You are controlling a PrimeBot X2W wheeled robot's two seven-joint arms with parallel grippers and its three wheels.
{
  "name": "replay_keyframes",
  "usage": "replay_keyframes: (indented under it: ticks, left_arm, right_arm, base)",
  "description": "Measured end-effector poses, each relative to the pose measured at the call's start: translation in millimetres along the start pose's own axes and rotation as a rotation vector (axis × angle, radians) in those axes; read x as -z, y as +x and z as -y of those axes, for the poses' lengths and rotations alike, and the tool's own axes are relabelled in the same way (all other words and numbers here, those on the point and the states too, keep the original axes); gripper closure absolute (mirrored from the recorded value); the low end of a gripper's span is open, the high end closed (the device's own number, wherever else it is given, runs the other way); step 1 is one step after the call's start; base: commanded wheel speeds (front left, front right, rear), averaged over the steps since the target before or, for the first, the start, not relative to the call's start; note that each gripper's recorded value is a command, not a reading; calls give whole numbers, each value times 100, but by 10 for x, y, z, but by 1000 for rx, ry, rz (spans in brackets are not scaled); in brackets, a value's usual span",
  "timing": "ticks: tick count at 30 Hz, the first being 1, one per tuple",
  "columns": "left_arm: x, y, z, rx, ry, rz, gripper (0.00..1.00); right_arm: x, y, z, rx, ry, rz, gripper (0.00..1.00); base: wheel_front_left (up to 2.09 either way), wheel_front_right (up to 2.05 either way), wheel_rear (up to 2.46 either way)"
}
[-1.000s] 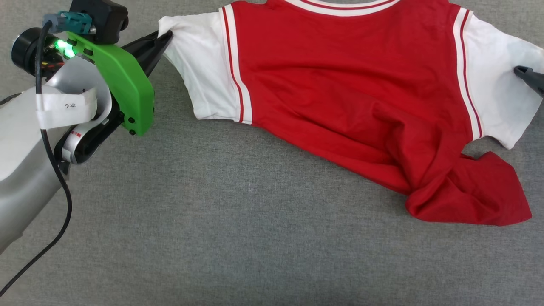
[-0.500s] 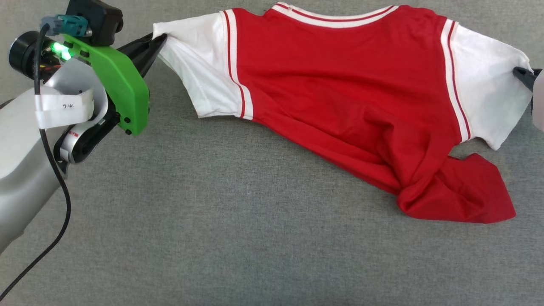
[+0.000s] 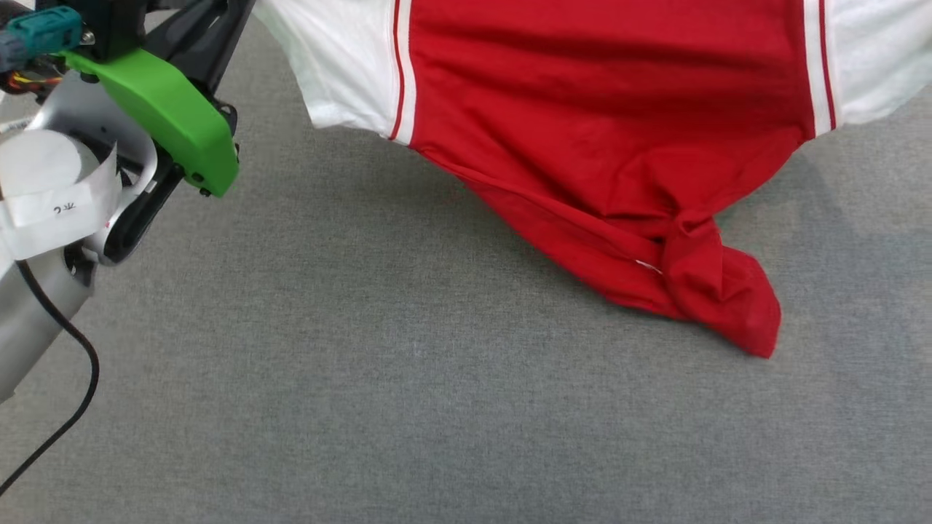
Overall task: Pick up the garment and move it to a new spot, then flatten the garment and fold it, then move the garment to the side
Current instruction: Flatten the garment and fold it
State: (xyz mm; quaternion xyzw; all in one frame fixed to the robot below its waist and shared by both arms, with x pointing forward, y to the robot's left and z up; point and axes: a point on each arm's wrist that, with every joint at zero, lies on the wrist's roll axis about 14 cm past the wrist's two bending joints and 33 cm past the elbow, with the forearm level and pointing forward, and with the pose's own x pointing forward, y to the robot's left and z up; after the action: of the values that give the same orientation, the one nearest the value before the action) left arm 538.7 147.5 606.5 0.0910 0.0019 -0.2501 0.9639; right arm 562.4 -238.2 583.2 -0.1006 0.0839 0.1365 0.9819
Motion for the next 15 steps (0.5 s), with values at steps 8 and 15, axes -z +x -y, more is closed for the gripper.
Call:
replay_keyframes:
  ticks: [8, 15]
  left_arm:
    - [-1026, -111, 42, -9, 95, 253, 100]
    - [-1498, -126, 68, -12, 153, 340, 100]
  right_arm:
    - [-875, -397, 159, 63, -59, 250, 100]
    - [-1413, -662, 193, 102, -104, 387, 100]
  base:
    - [0, 0, 0]
    - [0, 0, 0]
